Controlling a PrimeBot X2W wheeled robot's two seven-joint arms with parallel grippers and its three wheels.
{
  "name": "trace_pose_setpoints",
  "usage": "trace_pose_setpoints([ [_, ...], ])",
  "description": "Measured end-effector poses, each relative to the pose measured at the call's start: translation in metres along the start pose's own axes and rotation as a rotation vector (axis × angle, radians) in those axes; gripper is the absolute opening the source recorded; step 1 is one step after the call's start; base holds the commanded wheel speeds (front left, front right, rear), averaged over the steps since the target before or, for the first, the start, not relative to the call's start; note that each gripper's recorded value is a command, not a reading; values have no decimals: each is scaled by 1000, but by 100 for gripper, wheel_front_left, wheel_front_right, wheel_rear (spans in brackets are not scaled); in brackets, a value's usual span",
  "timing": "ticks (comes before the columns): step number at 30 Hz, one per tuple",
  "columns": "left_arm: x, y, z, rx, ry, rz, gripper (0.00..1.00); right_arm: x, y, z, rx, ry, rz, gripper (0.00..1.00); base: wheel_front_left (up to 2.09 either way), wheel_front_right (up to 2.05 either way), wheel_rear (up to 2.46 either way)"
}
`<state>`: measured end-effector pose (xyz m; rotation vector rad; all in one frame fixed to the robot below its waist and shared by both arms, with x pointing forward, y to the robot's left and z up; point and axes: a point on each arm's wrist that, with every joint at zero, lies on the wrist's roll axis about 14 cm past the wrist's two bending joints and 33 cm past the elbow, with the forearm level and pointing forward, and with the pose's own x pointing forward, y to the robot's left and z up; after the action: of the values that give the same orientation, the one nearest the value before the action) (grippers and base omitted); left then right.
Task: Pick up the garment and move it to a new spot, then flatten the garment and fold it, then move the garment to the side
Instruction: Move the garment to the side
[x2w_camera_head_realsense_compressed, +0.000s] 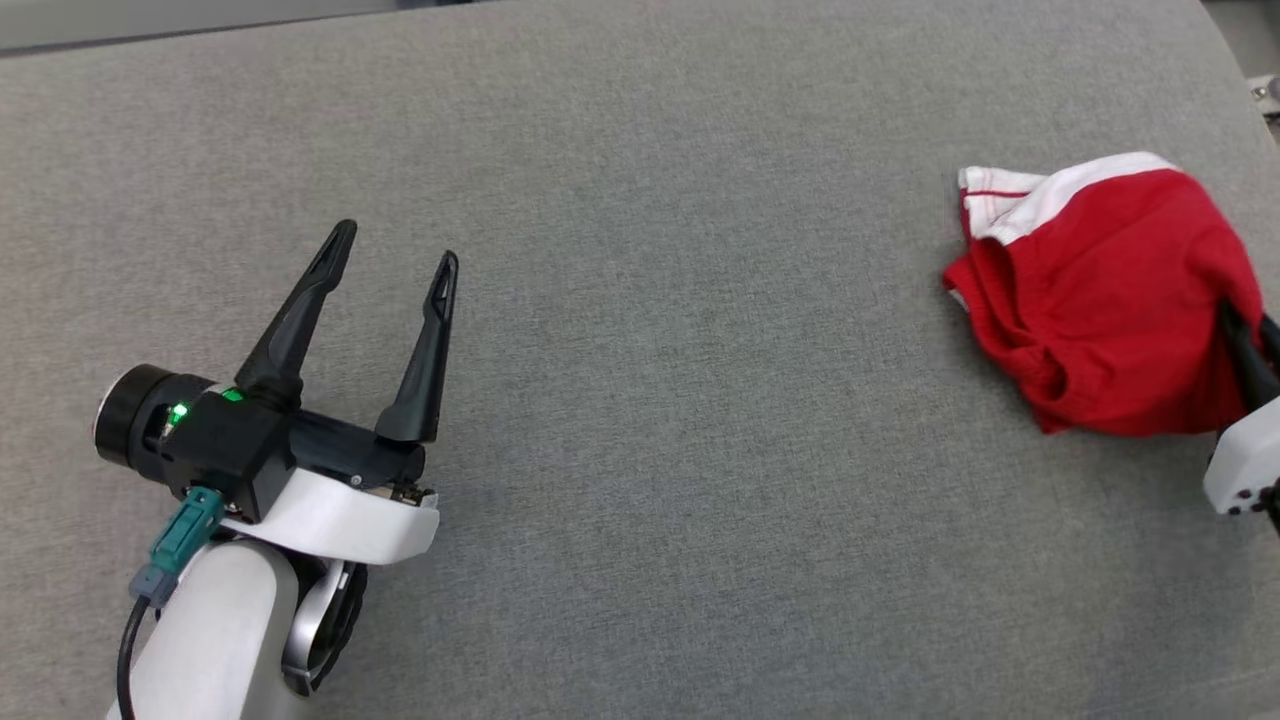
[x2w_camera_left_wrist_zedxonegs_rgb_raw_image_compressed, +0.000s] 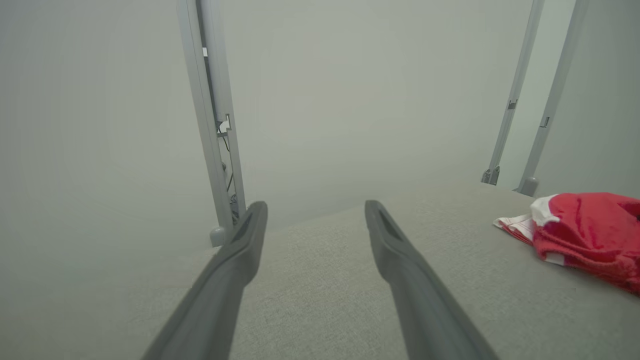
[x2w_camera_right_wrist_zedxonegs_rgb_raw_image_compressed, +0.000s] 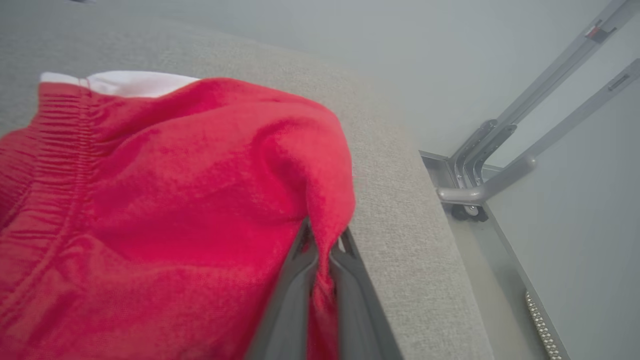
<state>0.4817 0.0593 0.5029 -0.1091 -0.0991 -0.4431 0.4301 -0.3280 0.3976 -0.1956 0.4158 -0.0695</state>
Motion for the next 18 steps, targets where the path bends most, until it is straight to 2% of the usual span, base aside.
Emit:
trace_pose_setpoints([
  [4, 14, -11, -10, -13, 6, -50, 100, 4, -33, 2, -65, 7, -64, 0, 0, 0, 0],
  [7, 21, -16, -20, -21, 21, -71, 100, 8, -44, 2, -90, 17, -85, 0, 0, 0, 0],
  [8, 23, -17, -21, -24, 22, -76, 100, 9, -47, 1, -92, 26, -95, 20, 0, 0, 0],
  [9, 24, -19, -24, -28, 26, -80, 100, 9, -51, -1, -92, 33, -106, 48, 0, 0, 0],
  [10, 24, -20, -27, -31, 34, -84, 100, 8, -55, -3, -93, 43, -116, 100, 0, 0, 0],
  [14, 26, -21, -30, -35, 40, -89, 100, 8, -62, -9, -67, 61, -148, 100, 0, 0, 0],
  [18, 25, -19, -24, -32, 27, -74, 100, 2, -70, -6, 9, 38, -191, 100, 0, 0, 0],
])
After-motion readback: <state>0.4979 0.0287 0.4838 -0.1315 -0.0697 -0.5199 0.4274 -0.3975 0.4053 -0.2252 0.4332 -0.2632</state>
